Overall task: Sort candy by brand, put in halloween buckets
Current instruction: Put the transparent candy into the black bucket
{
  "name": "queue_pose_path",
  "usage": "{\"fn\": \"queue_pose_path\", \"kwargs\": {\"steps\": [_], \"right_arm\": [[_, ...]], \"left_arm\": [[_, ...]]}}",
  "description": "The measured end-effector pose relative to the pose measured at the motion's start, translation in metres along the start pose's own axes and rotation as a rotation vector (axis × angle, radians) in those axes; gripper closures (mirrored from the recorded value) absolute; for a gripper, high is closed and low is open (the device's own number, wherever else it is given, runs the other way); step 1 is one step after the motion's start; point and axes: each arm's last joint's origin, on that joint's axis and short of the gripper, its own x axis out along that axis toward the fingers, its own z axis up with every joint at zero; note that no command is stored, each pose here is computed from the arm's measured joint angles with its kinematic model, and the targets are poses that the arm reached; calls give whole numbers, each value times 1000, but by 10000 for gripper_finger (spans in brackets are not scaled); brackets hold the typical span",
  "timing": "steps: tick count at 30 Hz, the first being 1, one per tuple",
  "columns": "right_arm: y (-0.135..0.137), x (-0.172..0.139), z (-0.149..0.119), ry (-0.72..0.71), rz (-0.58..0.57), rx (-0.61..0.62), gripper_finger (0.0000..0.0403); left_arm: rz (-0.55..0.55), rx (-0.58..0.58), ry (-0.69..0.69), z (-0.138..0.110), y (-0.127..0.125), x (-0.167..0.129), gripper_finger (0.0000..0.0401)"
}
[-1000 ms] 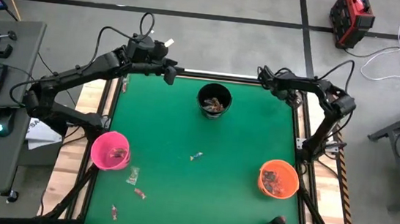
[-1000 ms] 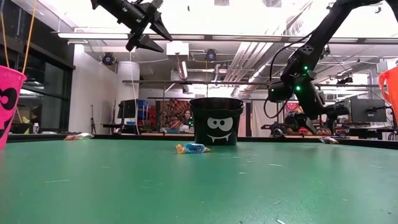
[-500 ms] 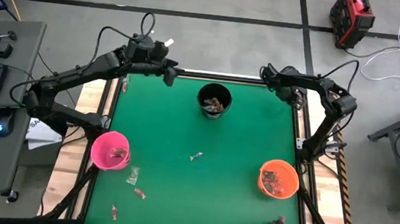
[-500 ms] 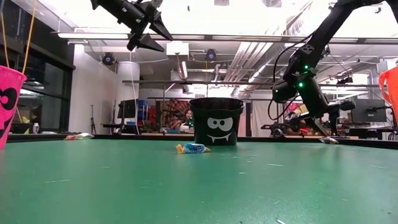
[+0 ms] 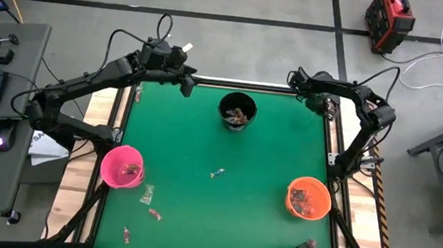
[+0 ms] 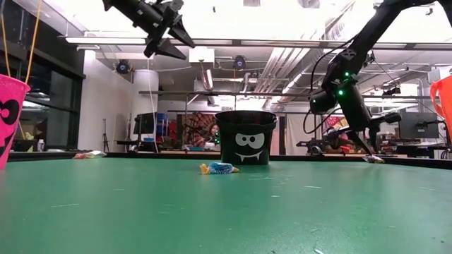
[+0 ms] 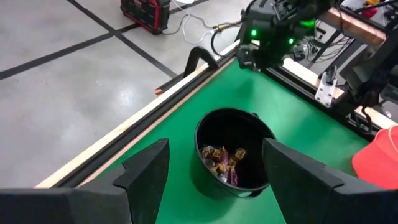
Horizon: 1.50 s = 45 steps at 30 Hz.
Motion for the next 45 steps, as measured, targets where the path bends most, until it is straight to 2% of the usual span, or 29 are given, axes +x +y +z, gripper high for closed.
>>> {"fn": "queue_pose_path", "kwargs": {"steps": [2, 5, 8, 16, 19, 26, 31, 37, 40, 42, 45], "right_arm": [[4, -9, -2, -17, 44, 31, 392], [15, -27, -2, -60, 143, 166, 389], [20, -32, 4, -96, 178, 231, 400], [8, -21, 24, -111, 99, 496, 402], [9, -15, 28, -124, 77, 530, 402], [19, 22, 17, -91, -84, 444, 403], [33, 27, 17, -147, -108, 452, 403], [40, 28, 8, -86, -126, 231, 403], [47, 21, -7, 33, -62, 72, 403], [47, 16, -17, 5, -65, -28, 403], [48, 0, -35, 63, -18, -150, 403]], "left_arm": [[3, -1, 13, -1, 0, 0, 155], [6, 5, 29, -3, 1, 0, 155], [8, 17, 39, -4, 1, 0, 155], [23, 44, 100, -10, 2, 0, 155], [31, 71, 98, -10, 2, 0, 155], [41, 104, 94, -9, 3, 0, 155], [44, 105, 95, -10, 3, 0, 155], [46, 105, 94, -10, 3, 0, 155], [46, 105, 94, -10, 3, 0, 155], [47, 105, 98, -10, 3, 0, 155], [46, 104, 104, -10, 3, 0, 155]]}}
